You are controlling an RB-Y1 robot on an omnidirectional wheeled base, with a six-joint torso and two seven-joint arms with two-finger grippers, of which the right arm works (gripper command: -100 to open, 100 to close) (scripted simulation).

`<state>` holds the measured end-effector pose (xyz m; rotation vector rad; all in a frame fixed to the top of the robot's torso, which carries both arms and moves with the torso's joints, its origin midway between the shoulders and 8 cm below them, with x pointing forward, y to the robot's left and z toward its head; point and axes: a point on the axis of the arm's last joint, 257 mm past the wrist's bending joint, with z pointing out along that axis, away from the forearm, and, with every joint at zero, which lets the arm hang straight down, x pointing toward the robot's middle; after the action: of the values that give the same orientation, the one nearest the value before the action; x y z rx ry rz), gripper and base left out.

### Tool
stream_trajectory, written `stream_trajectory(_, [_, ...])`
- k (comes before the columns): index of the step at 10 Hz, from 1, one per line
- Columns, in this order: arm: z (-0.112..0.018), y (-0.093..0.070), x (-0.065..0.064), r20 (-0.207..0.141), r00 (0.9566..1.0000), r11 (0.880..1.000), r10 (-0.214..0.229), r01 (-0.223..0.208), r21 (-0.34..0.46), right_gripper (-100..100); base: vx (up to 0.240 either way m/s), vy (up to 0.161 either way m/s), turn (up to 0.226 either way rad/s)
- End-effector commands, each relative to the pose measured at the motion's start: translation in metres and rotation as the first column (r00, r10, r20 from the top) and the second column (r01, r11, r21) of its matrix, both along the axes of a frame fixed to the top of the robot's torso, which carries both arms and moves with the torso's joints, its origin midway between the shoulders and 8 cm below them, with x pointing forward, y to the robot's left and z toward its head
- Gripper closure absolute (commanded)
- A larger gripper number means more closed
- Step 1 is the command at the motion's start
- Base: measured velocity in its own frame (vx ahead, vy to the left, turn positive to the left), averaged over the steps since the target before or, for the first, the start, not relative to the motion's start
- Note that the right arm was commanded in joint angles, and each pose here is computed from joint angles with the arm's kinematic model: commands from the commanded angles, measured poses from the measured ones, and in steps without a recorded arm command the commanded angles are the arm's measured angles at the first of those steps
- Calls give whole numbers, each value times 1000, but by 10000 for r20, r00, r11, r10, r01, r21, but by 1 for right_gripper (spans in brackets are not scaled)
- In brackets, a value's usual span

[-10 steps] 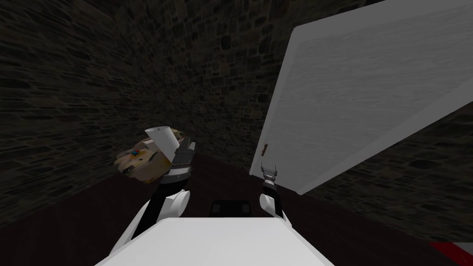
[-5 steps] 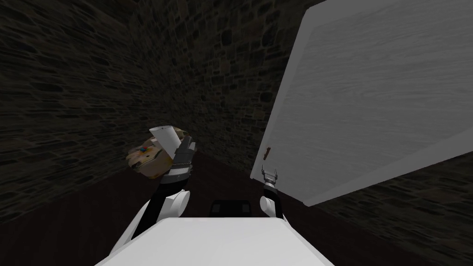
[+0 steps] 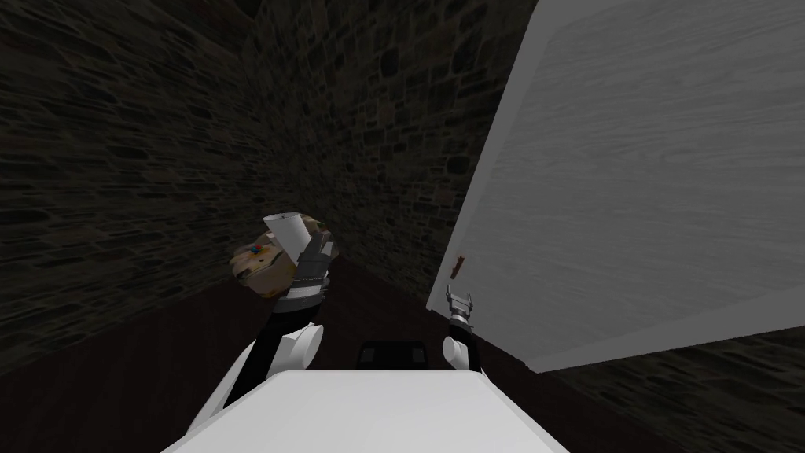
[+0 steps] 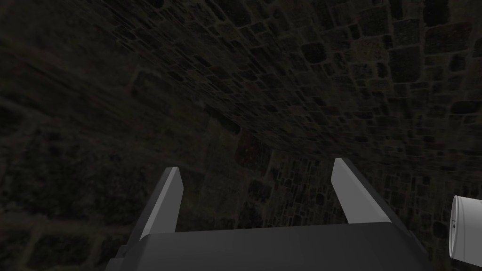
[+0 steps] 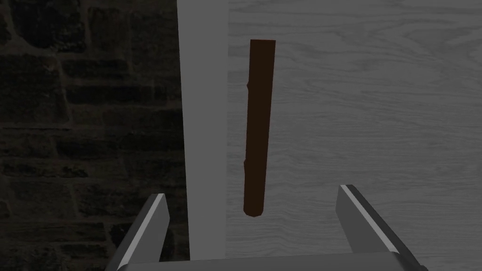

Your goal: Pull the door open

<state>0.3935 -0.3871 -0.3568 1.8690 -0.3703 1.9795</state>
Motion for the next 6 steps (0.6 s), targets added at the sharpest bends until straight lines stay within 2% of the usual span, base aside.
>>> stream_trajectory(1, [-14, -5, -7, -128, 9998, 9991, -138, 143, 410, -100, 105, -140, 156])
stream_trajectory(4, [-31, -12, -15, -295, 9990, 9953, -343, 368, 895, -100, 94, -121, 100])
stream_trajectory(5, [-28, -11, -13, -273, 9992, 9964, -295, 316, 783, -100, 32, -49, 23])
stream_trajectory(6, [-31, -24, -20, -280, 9990, 9959, -354, 376, 827, -100, 115, -12, 29])
